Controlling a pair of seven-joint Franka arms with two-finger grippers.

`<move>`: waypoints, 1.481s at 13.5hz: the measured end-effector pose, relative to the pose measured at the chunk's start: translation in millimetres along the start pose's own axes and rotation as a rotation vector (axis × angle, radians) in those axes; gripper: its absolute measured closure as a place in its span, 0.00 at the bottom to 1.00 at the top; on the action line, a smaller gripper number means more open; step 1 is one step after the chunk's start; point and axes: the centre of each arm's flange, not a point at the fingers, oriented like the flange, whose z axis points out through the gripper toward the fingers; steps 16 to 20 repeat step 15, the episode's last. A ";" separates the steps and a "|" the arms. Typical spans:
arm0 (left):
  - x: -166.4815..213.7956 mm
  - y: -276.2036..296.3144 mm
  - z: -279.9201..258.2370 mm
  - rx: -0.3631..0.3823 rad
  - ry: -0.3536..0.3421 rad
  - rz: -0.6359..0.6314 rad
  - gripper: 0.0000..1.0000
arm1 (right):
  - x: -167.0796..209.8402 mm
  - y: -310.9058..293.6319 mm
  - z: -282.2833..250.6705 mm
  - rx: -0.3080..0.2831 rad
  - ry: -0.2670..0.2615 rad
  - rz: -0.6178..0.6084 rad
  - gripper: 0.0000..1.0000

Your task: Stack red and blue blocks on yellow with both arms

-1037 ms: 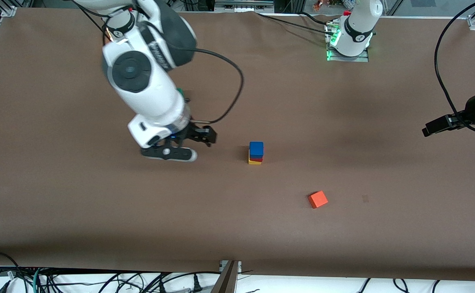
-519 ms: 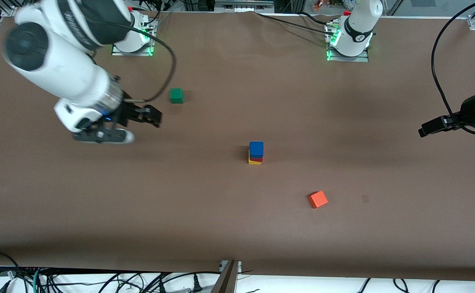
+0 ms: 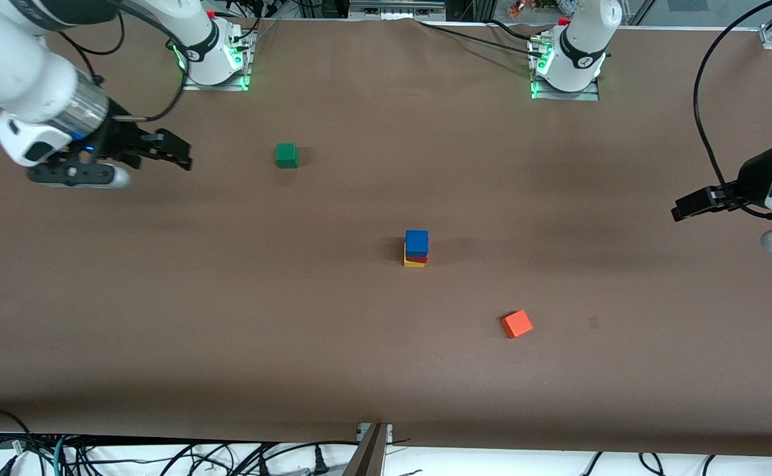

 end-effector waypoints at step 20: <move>-0.9 3.9 0.0 0.001 0.000 0.006 0.00 | 5.0 55.3 -15.6 -0.068 0.044 -0.031 0.00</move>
